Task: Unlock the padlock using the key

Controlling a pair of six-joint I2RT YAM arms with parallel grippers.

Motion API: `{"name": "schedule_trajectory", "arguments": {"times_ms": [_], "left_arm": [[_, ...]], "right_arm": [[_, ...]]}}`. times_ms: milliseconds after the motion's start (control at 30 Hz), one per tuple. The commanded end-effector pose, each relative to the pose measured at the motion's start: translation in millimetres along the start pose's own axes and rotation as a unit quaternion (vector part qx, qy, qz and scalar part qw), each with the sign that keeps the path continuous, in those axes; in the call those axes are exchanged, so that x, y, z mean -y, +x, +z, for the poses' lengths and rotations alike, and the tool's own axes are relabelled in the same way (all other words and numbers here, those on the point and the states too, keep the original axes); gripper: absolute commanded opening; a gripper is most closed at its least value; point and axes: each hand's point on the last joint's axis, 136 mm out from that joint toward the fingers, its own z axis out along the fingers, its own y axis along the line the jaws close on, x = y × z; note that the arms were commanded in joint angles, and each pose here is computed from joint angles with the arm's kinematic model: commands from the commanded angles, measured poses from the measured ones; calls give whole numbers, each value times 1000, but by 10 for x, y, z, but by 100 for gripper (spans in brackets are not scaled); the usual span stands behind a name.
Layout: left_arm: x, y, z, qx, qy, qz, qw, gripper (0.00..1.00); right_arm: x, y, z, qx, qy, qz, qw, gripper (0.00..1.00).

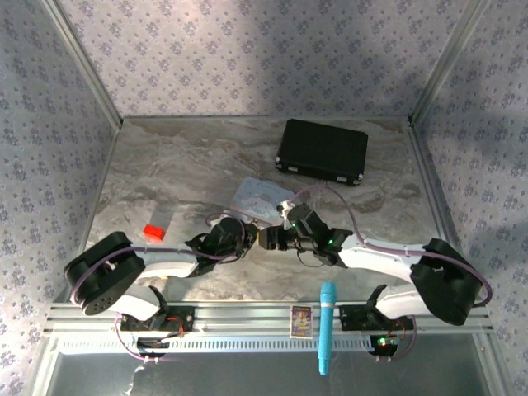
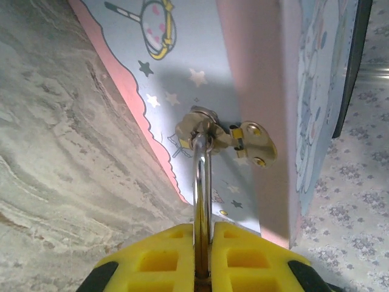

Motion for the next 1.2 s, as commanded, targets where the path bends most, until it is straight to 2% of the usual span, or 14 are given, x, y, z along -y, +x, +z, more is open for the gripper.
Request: {"name": "schedule_trajectory", "arguments": {"times_ms": [0,67,133,167,267,500,600,700,867,1167], "left_arm": [[44,22,-84,-14,-29,15,999,0],[61,18,-117,-16,-39,14,999,0],[55,12,-137,-19,-51,12,998,0],[49,14,-140,-22,-53,10,998,0],[29,30,-118,-29,-52,-2,998,0],[44,80,-62,-45,-54,-8,997,0],[55,88,-62,-48,-53,-7,997,0],[50,95,-62,-50,-53,-8,997,0],[27,97,-70,-50,-53,-11,997,0],[-29,120,-73,-56,-50,-16,997,0]], "right_arm": [[398,260,-105,-72,110,-125,983,73],[369,282,-105,-75,112,-173,976,68],[261,272,-97,-58,96,-226,968,54],[201,258,-96,-42,86,-244,965,51],[90,206,-60,-19,67,-264,962,47],[-32,284,181,-56,79,-323,941,35],[-22,289,244,-61,85,-325,940,31],[-11,282,288,-62,92,-325,939,19],[3,293,318,-62,93,-318,942,8],[-77,228,344,-28,0,-204,979,2]]}}
